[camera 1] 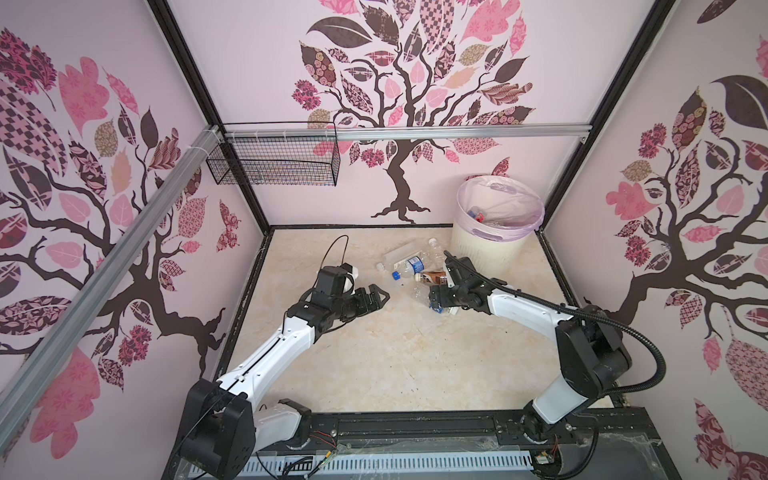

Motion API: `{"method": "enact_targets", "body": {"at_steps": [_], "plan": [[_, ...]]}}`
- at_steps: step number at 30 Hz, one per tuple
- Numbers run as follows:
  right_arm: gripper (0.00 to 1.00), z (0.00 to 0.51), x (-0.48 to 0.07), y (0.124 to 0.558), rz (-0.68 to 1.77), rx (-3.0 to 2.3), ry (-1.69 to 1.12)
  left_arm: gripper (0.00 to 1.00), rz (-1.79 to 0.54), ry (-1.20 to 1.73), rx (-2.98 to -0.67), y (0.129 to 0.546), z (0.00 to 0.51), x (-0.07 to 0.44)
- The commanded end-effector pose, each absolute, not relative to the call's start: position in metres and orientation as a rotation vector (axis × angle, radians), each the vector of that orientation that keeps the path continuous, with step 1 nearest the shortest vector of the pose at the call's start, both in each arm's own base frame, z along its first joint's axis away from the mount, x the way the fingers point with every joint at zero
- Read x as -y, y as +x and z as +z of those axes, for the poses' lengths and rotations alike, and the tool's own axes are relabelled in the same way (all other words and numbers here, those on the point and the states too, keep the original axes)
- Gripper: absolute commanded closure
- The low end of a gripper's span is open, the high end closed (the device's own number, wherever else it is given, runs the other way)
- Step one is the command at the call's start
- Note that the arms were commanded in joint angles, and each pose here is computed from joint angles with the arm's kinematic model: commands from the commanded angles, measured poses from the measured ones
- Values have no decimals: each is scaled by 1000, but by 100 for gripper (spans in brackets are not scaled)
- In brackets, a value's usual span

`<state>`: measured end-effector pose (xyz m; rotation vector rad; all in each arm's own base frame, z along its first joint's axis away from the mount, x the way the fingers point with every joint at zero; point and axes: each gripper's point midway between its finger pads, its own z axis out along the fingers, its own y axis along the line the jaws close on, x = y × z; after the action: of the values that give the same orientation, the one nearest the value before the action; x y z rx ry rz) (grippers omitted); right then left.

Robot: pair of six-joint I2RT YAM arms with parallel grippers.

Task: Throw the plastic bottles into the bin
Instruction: 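Push the Pocari Sweat bottle toward the left gripper with the right gripper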

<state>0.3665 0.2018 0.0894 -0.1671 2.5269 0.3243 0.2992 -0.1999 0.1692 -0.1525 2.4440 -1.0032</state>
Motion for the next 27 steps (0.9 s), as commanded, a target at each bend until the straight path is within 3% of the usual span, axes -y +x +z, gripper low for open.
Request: {"method": "enact_targets", "body": {"at_steps": [1,12,21,27], "plan": [[1,77,-214,354,365,-2571,-180,2,-996,-162,-2466,296,157,198],[0,82,-247,330,575,-2569,-159,2,-980,-171,-2469,297,154,195],[0,109,-231,333,466,-2499,-175,2,-969,-170,-2471,296,154,194],[0,97,-233,330,478,-2530,-183,2,-971,-172,-2477,296,152,194]]}}
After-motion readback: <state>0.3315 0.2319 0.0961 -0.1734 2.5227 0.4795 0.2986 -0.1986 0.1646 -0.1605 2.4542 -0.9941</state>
